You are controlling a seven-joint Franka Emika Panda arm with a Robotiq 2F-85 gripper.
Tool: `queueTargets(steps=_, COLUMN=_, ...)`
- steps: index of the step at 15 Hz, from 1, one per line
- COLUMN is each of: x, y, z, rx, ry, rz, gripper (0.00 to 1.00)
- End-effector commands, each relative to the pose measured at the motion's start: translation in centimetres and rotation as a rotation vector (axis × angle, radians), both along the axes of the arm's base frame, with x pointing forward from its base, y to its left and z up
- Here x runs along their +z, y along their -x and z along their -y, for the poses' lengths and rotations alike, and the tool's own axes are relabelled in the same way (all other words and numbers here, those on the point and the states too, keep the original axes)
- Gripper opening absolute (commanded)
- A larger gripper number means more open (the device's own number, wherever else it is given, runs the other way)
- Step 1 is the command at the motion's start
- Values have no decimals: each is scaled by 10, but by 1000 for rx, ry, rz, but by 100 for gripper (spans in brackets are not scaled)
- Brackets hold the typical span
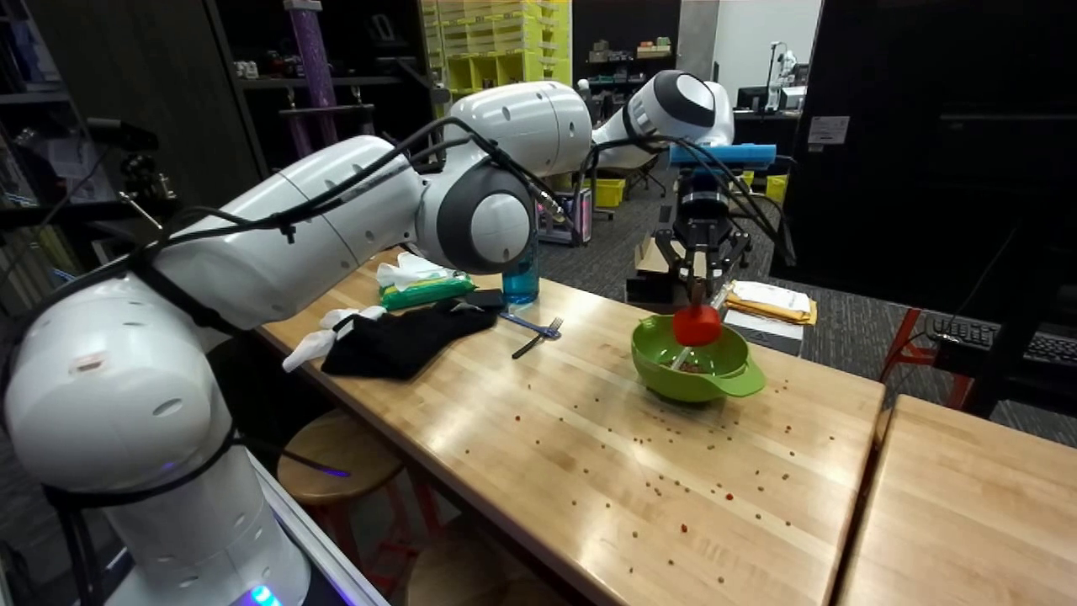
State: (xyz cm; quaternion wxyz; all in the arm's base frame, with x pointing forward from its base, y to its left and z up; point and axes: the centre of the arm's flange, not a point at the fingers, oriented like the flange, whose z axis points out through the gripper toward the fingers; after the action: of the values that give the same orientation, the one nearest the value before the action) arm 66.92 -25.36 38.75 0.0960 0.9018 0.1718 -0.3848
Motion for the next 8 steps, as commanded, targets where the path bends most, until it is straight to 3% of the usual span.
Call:
queueTargets(steps=1, x=-19, y=61, z=-34, rx=37, ry=-87, rz=178, gripper=6)
queueTargets(steps=8, x=-15, y=16, z=-53, rx=156, ry=-203, rz=516, gripper=6)
